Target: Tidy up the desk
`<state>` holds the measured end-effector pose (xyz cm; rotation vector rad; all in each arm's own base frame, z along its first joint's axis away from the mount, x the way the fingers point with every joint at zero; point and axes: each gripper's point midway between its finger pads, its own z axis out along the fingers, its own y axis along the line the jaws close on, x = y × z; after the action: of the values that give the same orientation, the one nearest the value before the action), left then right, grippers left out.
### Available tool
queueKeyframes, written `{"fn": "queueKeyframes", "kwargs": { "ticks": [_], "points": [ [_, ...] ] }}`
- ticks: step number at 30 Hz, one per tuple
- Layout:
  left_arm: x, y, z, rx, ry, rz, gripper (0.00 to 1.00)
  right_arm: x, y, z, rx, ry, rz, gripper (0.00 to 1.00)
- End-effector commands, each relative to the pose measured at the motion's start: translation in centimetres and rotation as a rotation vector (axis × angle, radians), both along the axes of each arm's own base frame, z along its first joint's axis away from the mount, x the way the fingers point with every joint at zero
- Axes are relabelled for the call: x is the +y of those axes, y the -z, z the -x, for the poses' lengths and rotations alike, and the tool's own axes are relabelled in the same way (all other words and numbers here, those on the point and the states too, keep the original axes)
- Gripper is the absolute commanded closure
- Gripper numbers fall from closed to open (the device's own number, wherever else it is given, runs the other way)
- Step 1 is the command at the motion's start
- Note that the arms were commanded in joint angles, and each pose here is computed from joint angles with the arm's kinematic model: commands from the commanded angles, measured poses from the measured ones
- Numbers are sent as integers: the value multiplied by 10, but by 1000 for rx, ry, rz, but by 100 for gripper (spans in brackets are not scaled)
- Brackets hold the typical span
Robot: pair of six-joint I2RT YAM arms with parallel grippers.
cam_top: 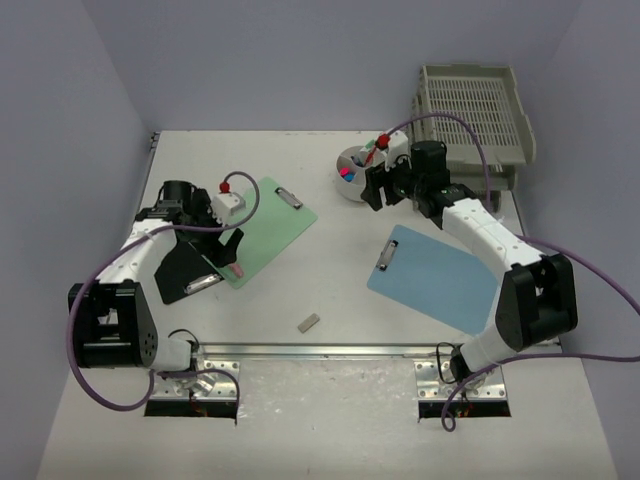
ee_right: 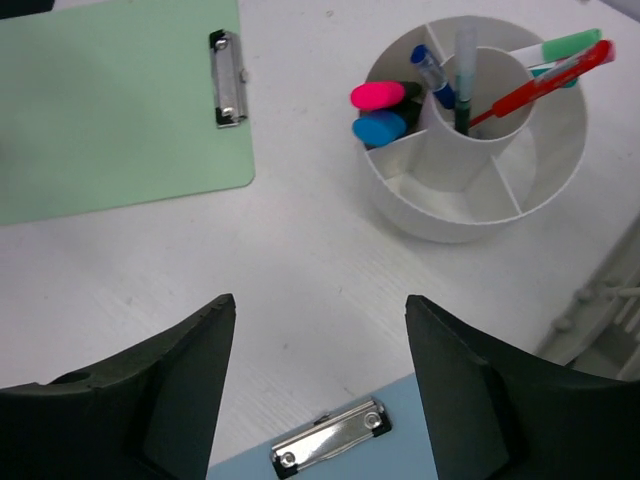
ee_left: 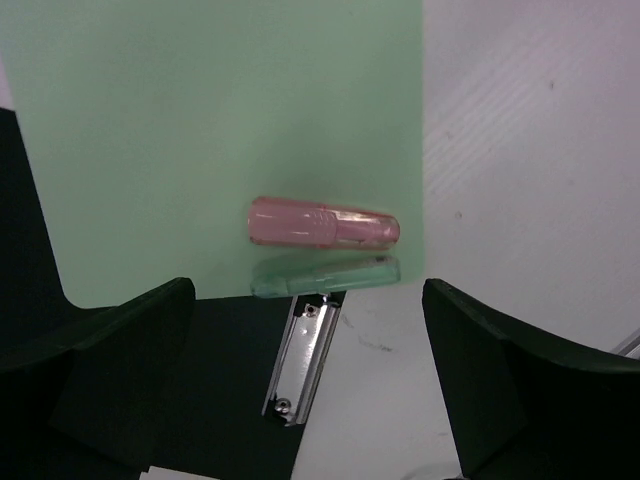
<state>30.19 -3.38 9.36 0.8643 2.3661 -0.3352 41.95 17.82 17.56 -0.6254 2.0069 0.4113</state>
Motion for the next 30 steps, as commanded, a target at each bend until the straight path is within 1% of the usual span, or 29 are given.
{"fn": "queueKeyframes", "kwargs": {
  "ticks": [1, 3, 4, 5, 6, 7, 8, 12, 16, 20, 23, 27, 30],
  "points": [
    [9, 23, 35, 2, 378, -143, 8, 9, 10, 32, 53, -144, 5, 26],
    [12, 26, 34, -20, 438, -177, 13, 11, 12, 39, 78, -166, -5, 20],
    [13, 27, 33, -40, 485, -196, 16, 13, 14, 42, 96, -176, -11, 15],
    [13, 28, 32, -50, 511, -203, 19, 13, 14, 44, 105, -181, -13, 13],
    [13, 29, 31, -59, 542, -210, 23, 14, 15, 45, 115, -184, -15, 5],
    [13, 30, 30, -77, 591, -220, 28, 14, 16, 47, 123, -187, -16, 3],
    [12, 32, 30, -78, 612, -219, 30, 14, 16, 48, 126, -188, -17, 2],
    [9, 36, 26, -118, 733, -235, 38, 15, 16, 50, 135, -195, -22, 1],
    [5, 42, 23, -137, 819, -222, 45, 17, 16, 51, 139, -204, -29, 1],
    [3, 51, 23, -130, 854, -209, 49, 17, 15, 52, 144, -208, -32, 1],
    [3, 58, 24, -117, 863, -204, 54, 19, 13, 51, 138, -217, -37, 1],
    [2, 67, 32, -102, 882, -192, 63, 23, 10, 52, 139, -234, -54, 4],
    [2, 74, 42, -89, 894, -191, 71, 28, 3, 53, 133, -254, -85, 8]
  ]
}}
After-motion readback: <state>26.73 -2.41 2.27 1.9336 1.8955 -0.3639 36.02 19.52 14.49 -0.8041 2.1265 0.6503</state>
